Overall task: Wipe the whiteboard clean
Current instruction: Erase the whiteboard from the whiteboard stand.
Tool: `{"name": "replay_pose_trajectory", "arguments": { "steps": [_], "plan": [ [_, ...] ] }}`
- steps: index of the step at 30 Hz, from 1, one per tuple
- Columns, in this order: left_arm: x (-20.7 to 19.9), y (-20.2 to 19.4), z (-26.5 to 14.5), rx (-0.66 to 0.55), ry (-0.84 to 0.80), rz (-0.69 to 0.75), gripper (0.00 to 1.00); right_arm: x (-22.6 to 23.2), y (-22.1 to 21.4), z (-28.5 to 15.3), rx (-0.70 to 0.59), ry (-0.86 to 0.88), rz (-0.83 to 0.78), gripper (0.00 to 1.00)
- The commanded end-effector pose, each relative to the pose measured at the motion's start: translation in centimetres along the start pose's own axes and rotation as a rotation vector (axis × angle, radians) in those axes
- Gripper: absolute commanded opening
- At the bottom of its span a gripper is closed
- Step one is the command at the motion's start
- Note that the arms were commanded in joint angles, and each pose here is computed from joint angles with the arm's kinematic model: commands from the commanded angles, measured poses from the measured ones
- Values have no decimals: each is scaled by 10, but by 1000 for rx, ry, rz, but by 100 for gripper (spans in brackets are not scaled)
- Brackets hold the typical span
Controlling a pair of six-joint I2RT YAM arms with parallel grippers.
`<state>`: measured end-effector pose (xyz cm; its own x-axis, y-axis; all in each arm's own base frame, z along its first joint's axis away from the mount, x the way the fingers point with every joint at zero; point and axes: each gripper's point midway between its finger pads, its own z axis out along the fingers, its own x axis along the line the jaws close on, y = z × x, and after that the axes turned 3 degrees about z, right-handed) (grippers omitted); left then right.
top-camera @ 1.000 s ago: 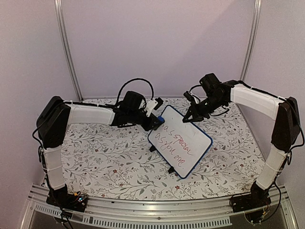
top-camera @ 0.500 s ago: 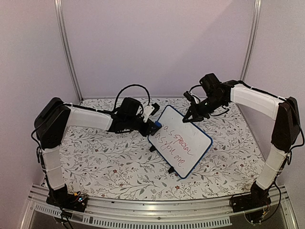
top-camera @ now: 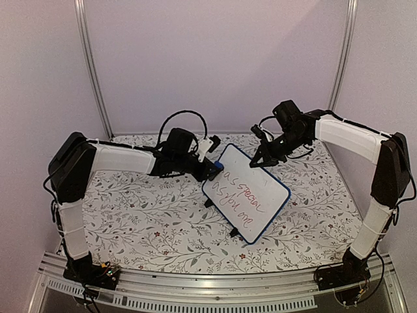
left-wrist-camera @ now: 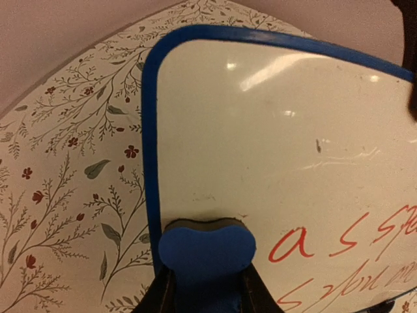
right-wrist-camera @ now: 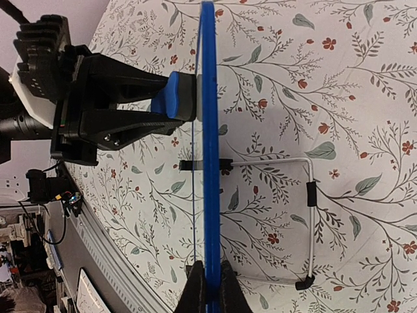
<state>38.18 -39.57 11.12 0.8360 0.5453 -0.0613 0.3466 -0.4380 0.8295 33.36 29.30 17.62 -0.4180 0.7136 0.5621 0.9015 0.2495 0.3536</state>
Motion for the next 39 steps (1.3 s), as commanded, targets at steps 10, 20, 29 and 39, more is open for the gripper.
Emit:
{"name": "replay_pose_trajectory", "arguments": {
  "steps": [10, 20, 29, 39],
  "plan": [
    [-7, 22, 5, -33, -14, 36, 0, 0, -20, 19, 92, 11, -6, 0],
    [-11, 6, -4, -11, -2, 35, 0, -2, -20, 23, 100, 12, -1, 0],
    [-14, -3, 0, 0, -19, 12, 0, -3, -20, 24, 101, 8, -2, 0],
    [-16, -23, -4, 17, -15, 5, 0, -6, -20, 26, 107, 0, 4, 0]
  ]
}}
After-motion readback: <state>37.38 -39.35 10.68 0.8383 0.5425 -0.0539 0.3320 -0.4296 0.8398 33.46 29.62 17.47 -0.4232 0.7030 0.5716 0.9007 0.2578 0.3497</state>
